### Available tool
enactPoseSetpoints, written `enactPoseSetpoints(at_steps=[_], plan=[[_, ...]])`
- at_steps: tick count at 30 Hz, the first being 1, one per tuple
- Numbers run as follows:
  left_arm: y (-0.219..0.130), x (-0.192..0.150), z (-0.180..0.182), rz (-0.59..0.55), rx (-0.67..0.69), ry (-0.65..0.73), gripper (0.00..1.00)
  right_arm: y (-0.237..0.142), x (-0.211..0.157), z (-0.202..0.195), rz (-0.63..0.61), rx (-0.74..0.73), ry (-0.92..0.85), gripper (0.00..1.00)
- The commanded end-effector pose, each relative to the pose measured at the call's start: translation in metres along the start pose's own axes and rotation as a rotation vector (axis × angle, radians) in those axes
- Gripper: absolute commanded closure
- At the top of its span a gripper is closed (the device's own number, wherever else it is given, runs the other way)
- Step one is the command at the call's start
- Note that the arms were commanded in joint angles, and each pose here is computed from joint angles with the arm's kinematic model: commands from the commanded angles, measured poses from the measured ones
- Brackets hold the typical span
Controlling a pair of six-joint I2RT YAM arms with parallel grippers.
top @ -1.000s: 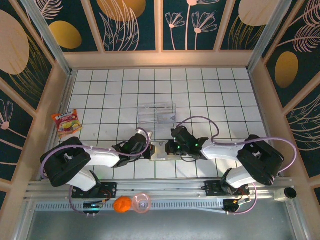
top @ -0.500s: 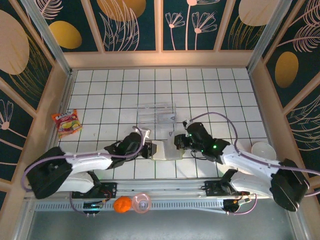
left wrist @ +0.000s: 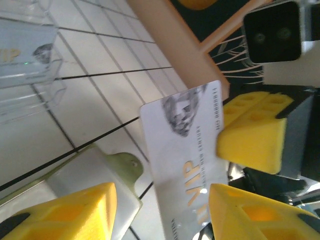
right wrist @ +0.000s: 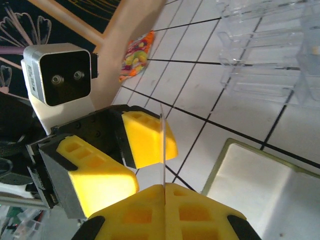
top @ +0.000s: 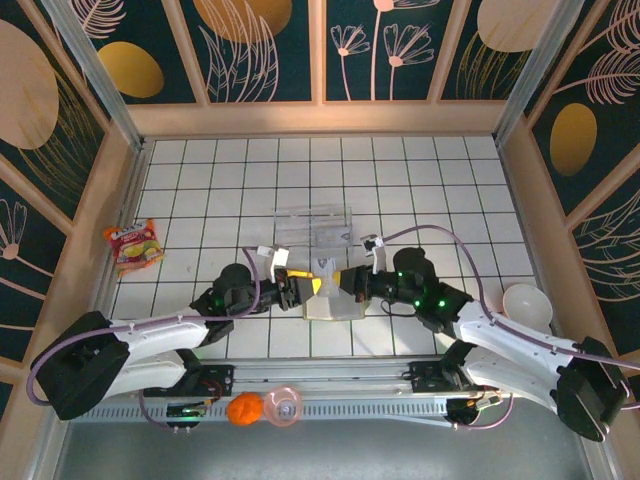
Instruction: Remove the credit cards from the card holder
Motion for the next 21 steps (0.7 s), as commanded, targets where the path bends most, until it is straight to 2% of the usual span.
enactPoseSetpoints(at_steps=[1,7,9,11,12,13,15,19,21], plan=[[-0.006,0.005,-0.022,-0.016,-0.152,0.014,0.54,0.001,0.011,0.010,-0.051,0.072,-0.031,1.00],[-0.005,0.006,-0.033,0.006,-0.224,0.003,0.80,0.012,0.009,0.002,-0.045,0.036,-0.009,1.00],[-0.006,0.008,-0.036,-0.001,-0.219,0.013,0.86,0.014,0.007,-0.002,-0.028,0.006,0.001,1.00],[-0.006,0.011,-0.036,-0.007,-0.170,0.033,0.96,0.015,0.004,-0.006,-0.007,-0.032,0.002,1.00],[-0.004,0.013,-0.035,-0.006,-0.134,0.051,1.00,0.014,0.003,-0.007,0.000,-0.055,0.003,0.94],[-0.003,0.016,-0.034,0.002,-0.088,0.074,1.00,0.012,0.004,-0.010,0.000,-0.087,0.003,0.88],[0.001,0.022,-0.030,0.019,0.031,0.134,1.00,0.003,0.004,-0.017,0.002,-0.184,0.003,0.82],[0.010,0.036,-0.023,0.054,0.254,0.226,1.00,-0.021,0.001,-0.043,0.036,-0.467,0.024,0.85],[0.016,0.039,-0.021,0.088,0.315,0.267,1.00,-0.034,0.001,-0.050,0.020,-0.540,0.026,0.85]])
Point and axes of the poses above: each hand's point on the last joint's axis, 136 mm out from that joint toward the fingers, its own y axis out along the fingers, its own z axis along the line the jaws close on, x = y × z, the point moved 7 cm from there along -y, back along the fingers, and after that the axes turned 13 degrees about -y, right-handed, at the moved point
